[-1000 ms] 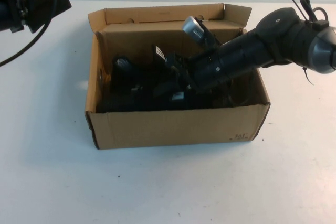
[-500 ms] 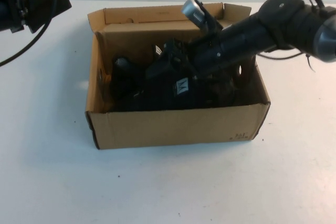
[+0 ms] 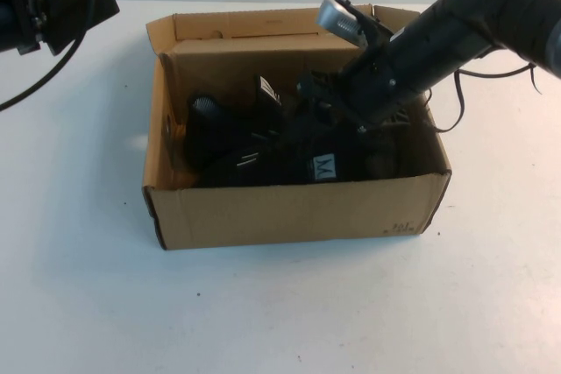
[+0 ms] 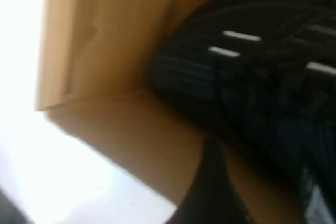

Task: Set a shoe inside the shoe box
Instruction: Place the shoe in the shoe box

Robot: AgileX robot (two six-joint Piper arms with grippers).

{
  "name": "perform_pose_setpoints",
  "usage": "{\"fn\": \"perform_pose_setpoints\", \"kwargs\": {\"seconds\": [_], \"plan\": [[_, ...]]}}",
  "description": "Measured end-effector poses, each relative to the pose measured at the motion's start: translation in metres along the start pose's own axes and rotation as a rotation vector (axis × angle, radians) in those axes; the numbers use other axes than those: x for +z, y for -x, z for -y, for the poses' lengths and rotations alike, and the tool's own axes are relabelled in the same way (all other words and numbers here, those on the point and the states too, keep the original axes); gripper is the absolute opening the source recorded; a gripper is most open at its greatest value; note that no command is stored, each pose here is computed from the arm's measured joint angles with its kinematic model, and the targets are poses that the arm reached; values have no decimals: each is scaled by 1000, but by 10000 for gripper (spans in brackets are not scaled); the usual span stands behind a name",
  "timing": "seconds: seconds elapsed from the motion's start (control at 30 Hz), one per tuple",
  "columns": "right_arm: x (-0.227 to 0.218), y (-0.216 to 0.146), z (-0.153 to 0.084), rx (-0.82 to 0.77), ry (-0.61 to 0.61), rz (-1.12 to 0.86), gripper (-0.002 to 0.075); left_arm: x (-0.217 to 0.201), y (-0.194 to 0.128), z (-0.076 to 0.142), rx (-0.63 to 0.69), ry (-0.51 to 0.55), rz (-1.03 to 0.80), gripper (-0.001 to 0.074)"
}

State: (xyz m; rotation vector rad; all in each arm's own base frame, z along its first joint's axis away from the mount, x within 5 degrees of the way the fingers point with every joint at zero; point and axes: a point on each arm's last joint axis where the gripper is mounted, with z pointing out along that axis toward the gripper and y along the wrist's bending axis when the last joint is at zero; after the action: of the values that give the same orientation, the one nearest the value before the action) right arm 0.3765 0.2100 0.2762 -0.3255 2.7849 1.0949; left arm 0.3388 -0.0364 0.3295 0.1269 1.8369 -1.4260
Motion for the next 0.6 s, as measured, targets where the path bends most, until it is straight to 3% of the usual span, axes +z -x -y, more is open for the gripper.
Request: {"fn": "perform_pose_setpoints", "kwargs": {"seconds": [0.6], "plan": [[-11, -6, 22, -29, -303, -56, 456, 0, 0, 0, 0, 0, 0, 560]]}}
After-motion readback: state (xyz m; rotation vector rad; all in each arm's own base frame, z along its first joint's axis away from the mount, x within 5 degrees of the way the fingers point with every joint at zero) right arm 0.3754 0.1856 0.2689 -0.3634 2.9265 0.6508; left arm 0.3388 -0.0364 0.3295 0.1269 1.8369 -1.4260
